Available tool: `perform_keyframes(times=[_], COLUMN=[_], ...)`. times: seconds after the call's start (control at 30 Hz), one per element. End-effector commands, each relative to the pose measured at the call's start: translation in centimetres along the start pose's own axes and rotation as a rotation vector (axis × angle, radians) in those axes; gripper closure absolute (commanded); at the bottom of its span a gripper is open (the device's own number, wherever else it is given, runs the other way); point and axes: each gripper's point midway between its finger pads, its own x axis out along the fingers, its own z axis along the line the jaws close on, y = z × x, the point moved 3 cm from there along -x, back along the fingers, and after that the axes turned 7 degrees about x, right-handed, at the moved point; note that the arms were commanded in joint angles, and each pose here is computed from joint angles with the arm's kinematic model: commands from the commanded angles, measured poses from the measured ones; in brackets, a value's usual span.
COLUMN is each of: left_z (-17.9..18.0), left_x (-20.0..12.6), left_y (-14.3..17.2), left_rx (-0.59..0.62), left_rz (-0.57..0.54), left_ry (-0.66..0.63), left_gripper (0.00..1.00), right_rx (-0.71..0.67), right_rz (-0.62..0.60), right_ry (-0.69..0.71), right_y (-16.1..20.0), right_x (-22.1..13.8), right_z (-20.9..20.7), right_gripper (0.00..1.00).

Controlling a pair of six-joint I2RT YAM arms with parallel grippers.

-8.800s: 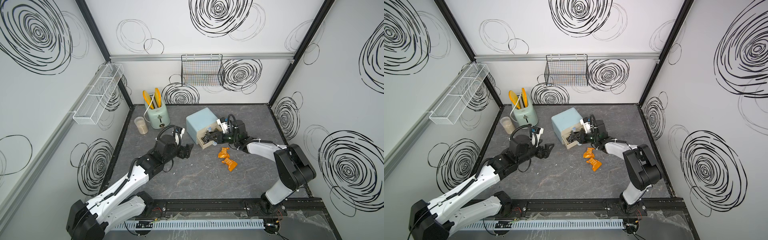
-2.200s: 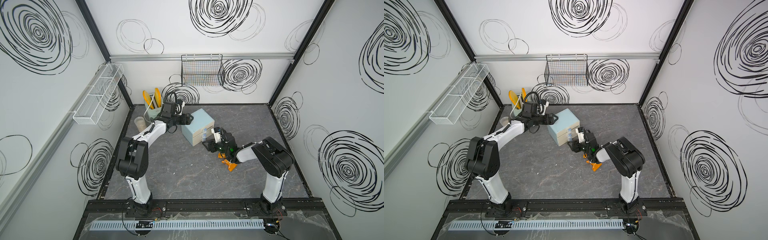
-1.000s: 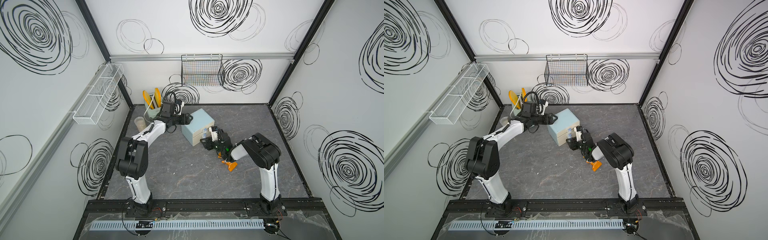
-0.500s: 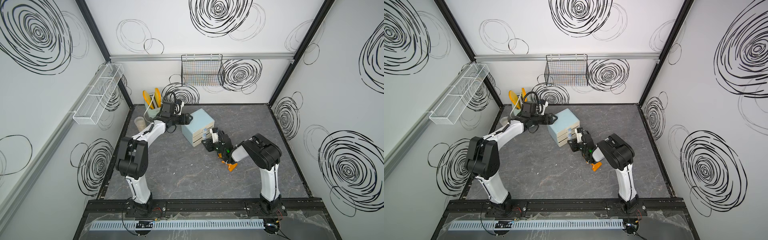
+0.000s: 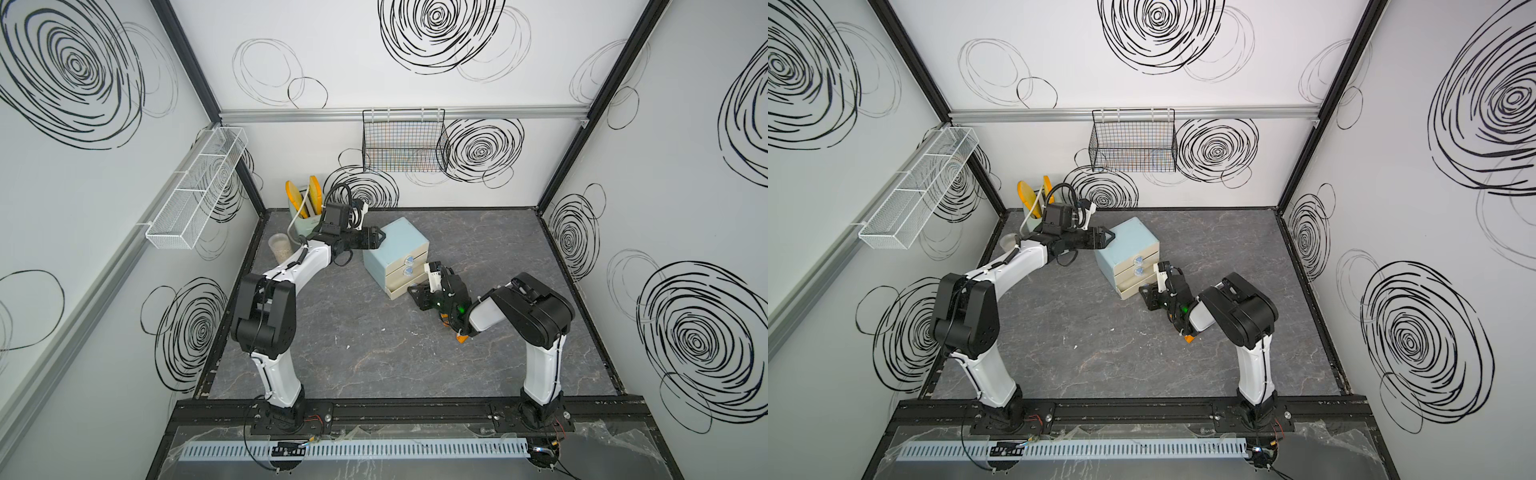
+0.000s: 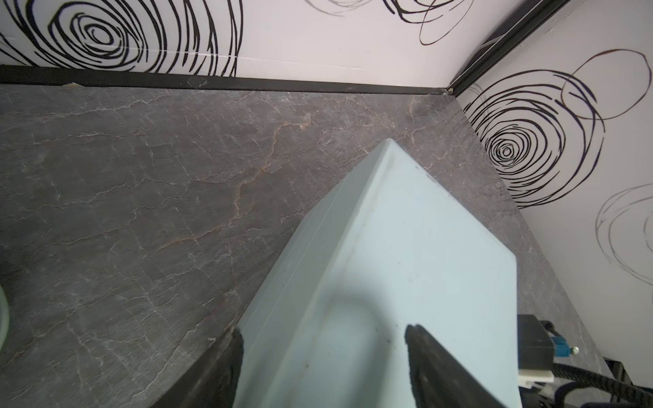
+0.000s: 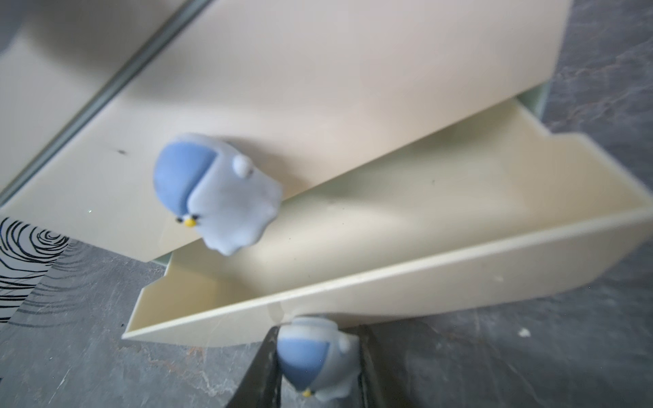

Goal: Place the cookies into the drawer by color
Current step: Open the drawer in the storage box.

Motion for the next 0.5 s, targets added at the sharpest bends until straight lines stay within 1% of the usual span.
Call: perform_keyframes(times=[0.0,0.27,0.47], left_z=[0.0,0.1,0.1], left_x=[0.3,0.3,0.3], left_y=[0.2,0.1,0.0], left_rx=[-0.015,-0.014,-0.015], left_rz=[0.007,0.007,0.004], left_ry=[0.021,0.019,0.018], left_gripper=[0.23,0.23,0.23], right_rx=[0.016,0.009,0.007], right_rz=[0.039,0.069,0.073], right_ry=[-0.016,0.011,0.030], right_y=[1.6,3.3,3.6], right_x=[-0.9,-2.1,-2.9], right_z=[0.8,1.0,1.1], right_gripper=[0.82,0.83,0.83])
